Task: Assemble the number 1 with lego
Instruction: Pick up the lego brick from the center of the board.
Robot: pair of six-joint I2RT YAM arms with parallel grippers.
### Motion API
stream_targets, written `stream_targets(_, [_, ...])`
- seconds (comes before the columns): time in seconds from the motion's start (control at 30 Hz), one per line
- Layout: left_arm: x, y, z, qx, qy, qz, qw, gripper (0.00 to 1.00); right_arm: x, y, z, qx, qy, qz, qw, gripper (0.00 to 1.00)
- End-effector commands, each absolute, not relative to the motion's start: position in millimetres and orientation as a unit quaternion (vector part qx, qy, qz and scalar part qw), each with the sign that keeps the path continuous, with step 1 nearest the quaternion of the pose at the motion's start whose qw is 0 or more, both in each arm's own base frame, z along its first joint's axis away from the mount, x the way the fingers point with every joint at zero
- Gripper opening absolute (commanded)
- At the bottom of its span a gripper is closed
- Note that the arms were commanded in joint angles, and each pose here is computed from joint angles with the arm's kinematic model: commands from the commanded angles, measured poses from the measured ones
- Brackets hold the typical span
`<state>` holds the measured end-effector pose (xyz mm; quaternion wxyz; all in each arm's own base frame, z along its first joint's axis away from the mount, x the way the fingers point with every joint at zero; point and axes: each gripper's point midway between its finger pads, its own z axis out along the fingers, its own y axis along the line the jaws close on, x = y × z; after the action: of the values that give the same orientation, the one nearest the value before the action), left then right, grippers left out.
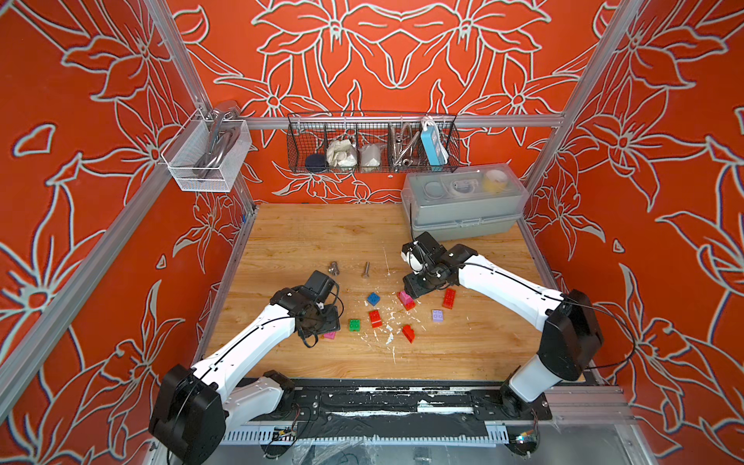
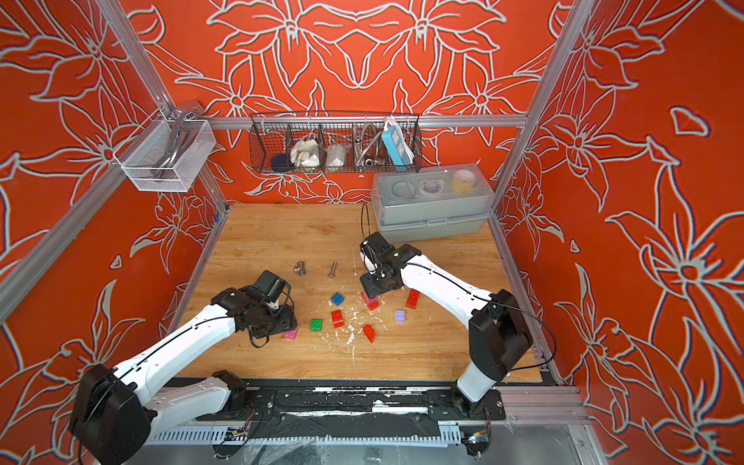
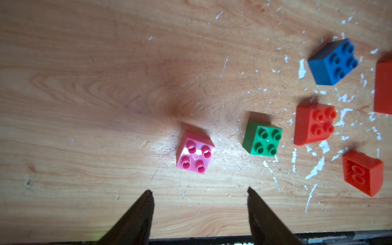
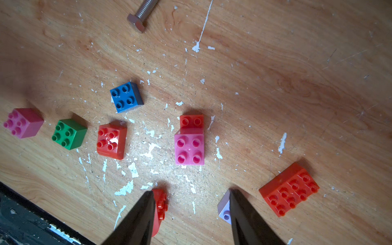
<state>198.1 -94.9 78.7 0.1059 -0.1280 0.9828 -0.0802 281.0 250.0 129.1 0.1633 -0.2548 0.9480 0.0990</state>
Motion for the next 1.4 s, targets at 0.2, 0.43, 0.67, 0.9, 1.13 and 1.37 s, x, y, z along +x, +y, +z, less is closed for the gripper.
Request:
stream_targets(0.2, [202.1, -102.5, 54.2, -0.106, 0.988, -0.076, 0.087, 0.56, 273.1, 238.1, 134.0, -0.260, 0.944, 0.120, 0.163, 0.59])
stream_targets(0.43, [202.9, -97.6, 35.9, -0.110, 0.991, -0.045, 0.065, 0.67, 274.5, 233.3, 134.3, -0.253, 0.945, 0.129, 0.162, 0.59])
stream_targets(0.67, [199.6, -99.1, 19.5, -0.104, 0.993, -0.042, 0.045, 0.56, 275.8, 233.3, 132.0, -0.253, 0.945, 0.135, 0.159, 0.59])
stream_targets(0.9, [200.8, -103.2, 12.4, -0.098, 0.994, -0.045, 0.032, 0.40, 279.2, 231.8, 133.1, -0.247, 0.946, 0.138, 0.160, 0.57])
stream_targets(1.13, [205.2, -107.9, 22.0, -0.095, 0.993, -0.054, 0.034, 0.26, 281.1, 229.5, 136.6, -0.245, 0.945, 0.138, 0.164, 0.57])
stream_targets(1.37, [236.0, -135.7, 80.9, -0.083, 0.988, -0.097, 0.091, 0.24, 288.8, 225.2, 139.2, -0.233, 0.947, 0.146, 0.168, 0.57])
